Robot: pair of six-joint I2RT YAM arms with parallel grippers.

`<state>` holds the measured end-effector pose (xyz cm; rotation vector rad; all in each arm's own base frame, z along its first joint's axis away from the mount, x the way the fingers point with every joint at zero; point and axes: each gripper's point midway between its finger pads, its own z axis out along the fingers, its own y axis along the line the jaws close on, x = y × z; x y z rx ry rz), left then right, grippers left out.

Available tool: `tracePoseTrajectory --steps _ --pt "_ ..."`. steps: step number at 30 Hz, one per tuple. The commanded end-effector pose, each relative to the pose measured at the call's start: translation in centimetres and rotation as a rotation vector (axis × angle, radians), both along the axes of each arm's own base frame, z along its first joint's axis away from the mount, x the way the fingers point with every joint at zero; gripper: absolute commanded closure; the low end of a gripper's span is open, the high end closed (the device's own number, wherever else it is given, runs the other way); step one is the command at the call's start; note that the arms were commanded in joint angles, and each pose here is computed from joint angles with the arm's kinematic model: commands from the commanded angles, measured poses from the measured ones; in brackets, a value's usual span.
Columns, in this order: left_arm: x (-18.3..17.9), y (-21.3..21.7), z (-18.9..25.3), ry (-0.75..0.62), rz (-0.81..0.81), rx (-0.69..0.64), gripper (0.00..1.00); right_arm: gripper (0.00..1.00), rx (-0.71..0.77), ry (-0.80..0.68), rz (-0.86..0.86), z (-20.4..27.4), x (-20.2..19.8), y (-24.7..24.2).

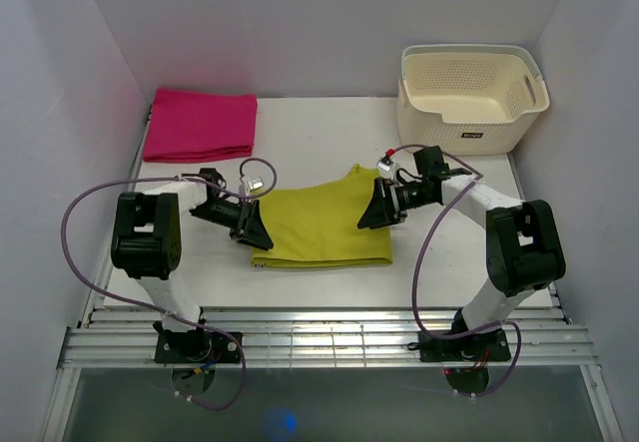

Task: Fold and stack the trousers
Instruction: Fold the trousers, then neatly place the folded trousers to the corner

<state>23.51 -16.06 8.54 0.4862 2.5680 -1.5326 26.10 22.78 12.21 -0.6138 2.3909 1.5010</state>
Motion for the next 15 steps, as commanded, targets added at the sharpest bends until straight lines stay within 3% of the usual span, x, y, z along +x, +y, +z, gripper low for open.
tracePoseTrajectory --steps 1,6,11,15 --pt "-0.9 0.7 -3.1 0.104 0.004 0.041 0.57 0.04 0.111 0.06 0.04 -0.1 -1.7 0.9" --pt "-1.8 2.4 -8.4 0.293 0.058 0.131 0.6 0.08 0.034 0.2 0.027 -5.4 -2.7 0.3" --pt "2.1 5.2 -9.5 0.236 0.146 0.215 0.6 0.14 -0.02 0.236 0.009 -7.2 -1.9 0.2" --pt "5.3 7.0 -7.1 0.129 0.161 0.232 0.59 0.16 0.029 0.168 0.036 -4.0 -1.2 0.8"
